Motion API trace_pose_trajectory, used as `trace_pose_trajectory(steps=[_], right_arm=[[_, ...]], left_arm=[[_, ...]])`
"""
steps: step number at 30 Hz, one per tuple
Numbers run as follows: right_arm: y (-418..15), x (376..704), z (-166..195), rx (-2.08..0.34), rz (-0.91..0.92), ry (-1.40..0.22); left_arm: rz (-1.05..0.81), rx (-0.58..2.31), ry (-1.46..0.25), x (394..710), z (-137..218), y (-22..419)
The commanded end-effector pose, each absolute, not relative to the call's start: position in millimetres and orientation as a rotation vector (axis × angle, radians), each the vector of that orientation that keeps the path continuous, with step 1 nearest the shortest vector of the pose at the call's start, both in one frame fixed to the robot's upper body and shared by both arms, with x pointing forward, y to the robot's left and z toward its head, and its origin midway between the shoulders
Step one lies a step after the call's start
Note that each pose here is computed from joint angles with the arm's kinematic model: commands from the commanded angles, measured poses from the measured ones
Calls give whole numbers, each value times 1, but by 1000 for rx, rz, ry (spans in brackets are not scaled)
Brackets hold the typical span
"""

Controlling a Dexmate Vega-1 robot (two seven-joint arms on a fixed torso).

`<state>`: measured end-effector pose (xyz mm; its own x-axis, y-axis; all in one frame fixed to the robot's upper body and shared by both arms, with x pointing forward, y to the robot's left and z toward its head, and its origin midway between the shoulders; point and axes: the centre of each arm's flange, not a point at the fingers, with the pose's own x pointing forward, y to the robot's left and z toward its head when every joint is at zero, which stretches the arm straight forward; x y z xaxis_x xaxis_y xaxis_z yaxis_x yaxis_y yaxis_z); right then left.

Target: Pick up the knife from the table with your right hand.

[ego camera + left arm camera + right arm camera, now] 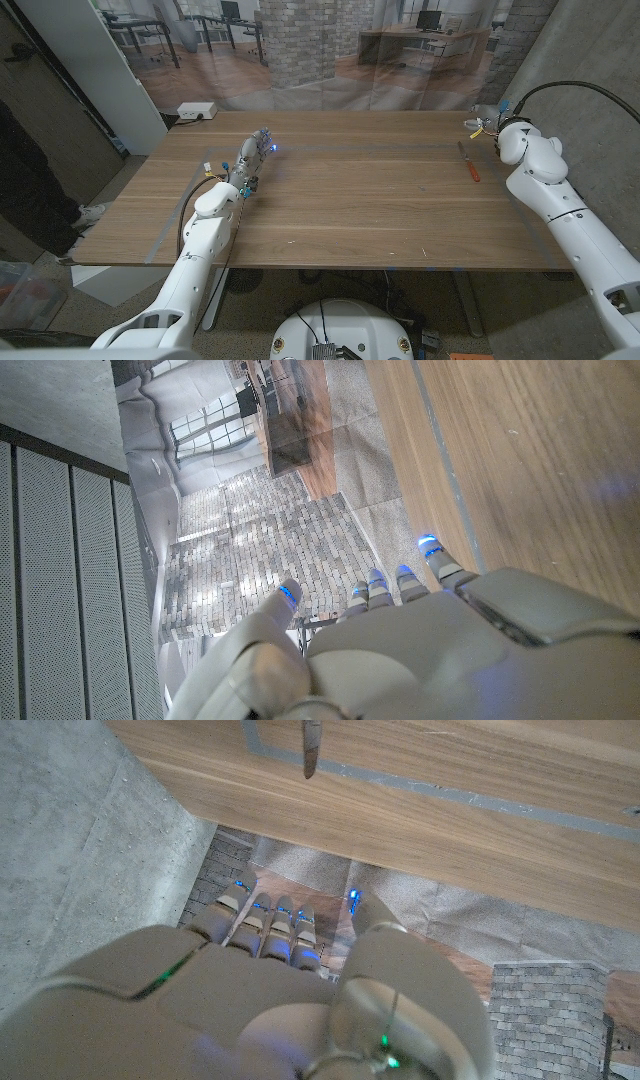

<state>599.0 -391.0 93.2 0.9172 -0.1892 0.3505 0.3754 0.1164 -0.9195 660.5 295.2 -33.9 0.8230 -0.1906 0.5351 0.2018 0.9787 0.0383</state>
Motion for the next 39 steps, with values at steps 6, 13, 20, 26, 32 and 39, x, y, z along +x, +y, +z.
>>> trace_pose_trajectory(steps=[6, 13, 20, 26, 32, 39], right_arm=[[-398, 604, 91, -1409, -425, -36], [-399, 605, 90, -1419, -442, -3], [-400, 605, 88, -1431, -467, 11], [-398, 607, 87, -1445, -497, 38], [-397, 609, 86, -1456, -521, 62], [-395, 611, 86, -1477, -544, 92]], left_arm=[[-209, -21, -569, 663, -32, 295], [-209, -22, -569, 663, -31, 296], [-208, -21, -569, 663, -31, 296], [-209, -22, -569, 664, -31, 297], [-208, -22, -568, 664, -31, 298], [-208, -23, -568, 664, -31, 299]])
